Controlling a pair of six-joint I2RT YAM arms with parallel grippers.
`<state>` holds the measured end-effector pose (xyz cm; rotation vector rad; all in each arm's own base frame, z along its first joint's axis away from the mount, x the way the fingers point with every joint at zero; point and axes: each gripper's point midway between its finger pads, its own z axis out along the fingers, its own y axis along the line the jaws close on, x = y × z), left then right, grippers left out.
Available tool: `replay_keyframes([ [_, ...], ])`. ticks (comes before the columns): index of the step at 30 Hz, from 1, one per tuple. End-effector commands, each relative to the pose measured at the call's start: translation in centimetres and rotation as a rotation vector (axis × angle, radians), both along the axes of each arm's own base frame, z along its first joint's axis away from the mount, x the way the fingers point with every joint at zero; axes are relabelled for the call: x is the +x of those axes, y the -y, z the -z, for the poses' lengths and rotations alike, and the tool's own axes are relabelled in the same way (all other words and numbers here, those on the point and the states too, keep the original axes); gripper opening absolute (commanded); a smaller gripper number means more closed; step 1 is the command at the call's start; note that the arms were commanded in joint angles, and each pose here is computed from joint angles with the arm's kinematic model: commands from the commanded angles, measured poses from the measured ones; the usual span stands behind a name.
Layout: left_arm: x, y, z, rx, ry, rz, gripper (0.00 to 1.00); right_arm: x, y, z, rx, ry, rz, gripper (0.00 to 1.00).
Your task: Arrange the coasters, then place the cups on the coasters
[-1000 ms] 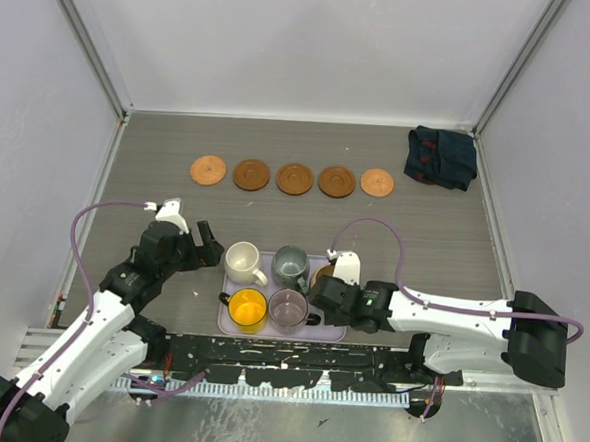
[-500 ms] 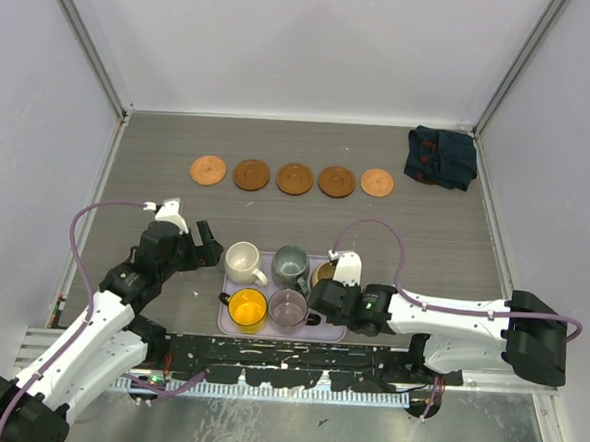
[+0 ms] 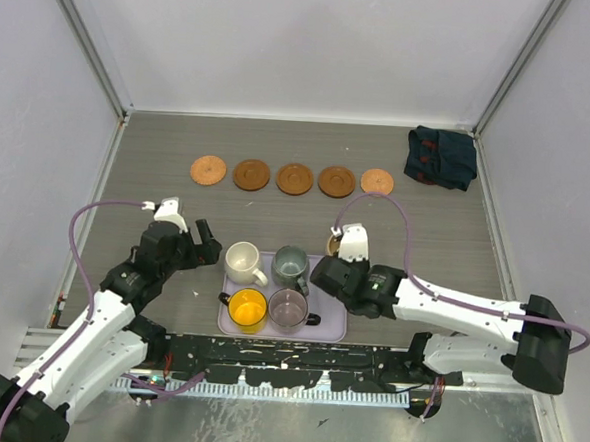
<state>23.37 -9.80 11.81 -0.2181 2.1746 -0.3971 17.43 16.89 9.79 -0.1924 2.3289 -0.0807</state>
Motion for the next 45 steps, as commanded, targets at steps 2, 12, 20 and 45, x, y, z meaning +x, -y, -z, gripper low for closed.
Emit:
replay_keyframes([
  [2,1.4,0.3,-1.1,-0.008,0.069,-0.007,0.92,6.5,1.6,-6.4,0.066,0.213,0.045,0.01],
  [12,2.7,0.1,-1.2,0.025,0.087,-0.027,0.92,18.0,6.3,-10.0,0.118,0.293,0.078,0.01],
  [20,4.1,0.1,-1.5,0.032,0.107,-0.056,0.92,27.4,7.8,-9.6,0.219,0.302,0.025,0.01],
  [45,5.4,-0.2,-0.7,0.085,0.076,-0.078,0.93,34.0,9.7,-4.1,0.177,0.238,0.045,0.01],
])
